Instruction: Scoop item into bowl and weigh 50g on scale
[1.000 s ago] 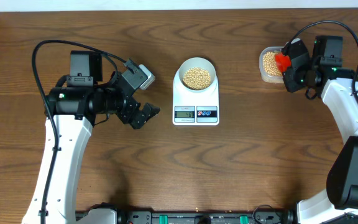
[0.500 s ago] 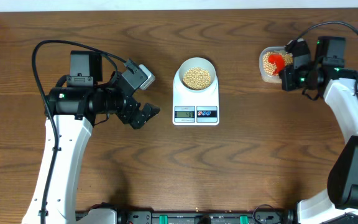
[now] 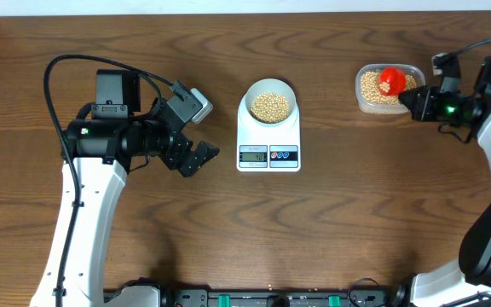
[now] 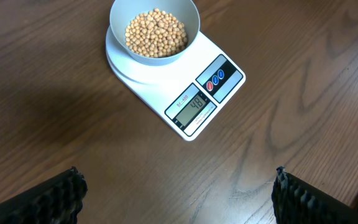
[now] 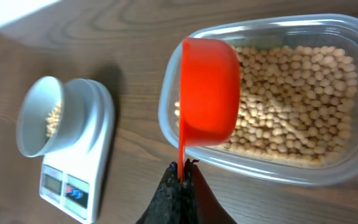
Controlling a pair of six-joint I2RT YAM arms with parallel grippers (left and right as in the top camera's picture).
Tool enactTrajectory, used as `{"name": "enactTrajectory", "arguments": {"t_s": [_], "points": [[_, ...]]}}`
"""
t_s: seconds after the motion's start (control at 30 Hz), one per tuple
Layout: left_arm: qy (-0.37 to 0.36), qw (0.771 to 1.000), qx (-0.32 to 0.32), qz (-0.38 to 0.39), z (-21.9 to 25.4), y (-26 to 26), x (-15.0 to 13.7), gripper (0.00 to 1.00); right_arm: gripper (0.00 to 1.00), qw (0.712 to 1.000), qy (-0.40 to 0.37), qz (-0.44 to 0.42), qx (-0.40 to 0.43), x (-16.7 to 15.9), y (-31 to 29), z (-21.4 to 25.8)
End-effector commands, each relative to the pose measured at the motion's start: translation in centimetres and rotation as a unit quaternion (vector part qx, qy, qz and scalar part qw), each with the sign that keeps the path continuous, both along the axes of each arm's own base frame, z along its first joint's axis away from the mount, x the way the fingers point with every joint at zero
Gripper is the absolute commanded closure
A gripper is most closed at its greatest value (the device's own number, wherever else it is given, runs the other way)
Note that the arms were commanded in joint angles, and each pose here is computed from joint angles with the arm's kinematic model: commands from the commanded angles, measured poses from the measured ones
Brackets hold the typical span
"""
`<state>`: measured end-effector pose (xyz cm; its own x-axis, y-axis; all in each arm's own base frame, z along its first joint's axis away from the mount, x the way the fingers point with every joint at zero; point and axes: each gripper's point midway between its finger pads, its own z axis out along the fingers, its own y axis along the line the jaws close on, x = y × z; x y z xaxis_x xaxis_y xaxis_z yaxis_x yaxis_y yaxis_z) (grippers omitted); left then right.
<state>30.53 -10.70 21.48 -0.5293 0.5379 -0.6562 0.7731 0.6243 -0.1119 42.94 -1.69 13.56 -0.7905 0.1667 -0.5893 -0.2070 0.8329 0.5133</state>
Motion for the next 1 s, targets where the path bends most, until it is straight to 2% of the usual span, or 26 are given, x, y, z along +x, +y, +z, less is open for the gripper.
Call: {"name": "enactTrajectory", "arguments": {"t_s": [0.0, 0.2, 0.47, 0.73, 0.87, 0.97], "points": [[-0.016, 1.0, 0.001, 0.005, 1.2, 0.2, 0.4, 0.02, 0.99, 0.995, -0.021, 0.047, 0.086, -0.5, 2.4, 1.9], [-0.016, 1.0, 0.001, 0.005, 1.2, 0.2, 0.4, 0.02, 0.99, 0.983, -0.054, 0.112, 0.134, -0.7, 6.0, 3.9], [-0.016, 1.0, 0.001, 0.005, 1.2, 0.2, 0.4, 0.02, 0.99, 0.964, -0.097, 0.223, 0.11, -1.3, 14.0, 4.5], [-0.016, 1.0, 0.001, 0.005, 1.2, 0.2, 0.4, 0.02, 0.99, 0.93, -0.169, 0.327, -0.014, -2.3, 19.5, 2.6], [-0.016, 1.0, 0.001, 0.005, 1.2, 0.2, 0.4, 0.03, 0.99, 0.902, -0.214, 0.353, -0.128, -1.3, 20.7, 1.2], [-0.016, 1.0, 0.001, 0.005, 1.2, 0.2, 0.4, 0.02, 0.99, 0.885, -0.237, 0.36, -0.176, -0.7, 21.3, 0.9]]}}
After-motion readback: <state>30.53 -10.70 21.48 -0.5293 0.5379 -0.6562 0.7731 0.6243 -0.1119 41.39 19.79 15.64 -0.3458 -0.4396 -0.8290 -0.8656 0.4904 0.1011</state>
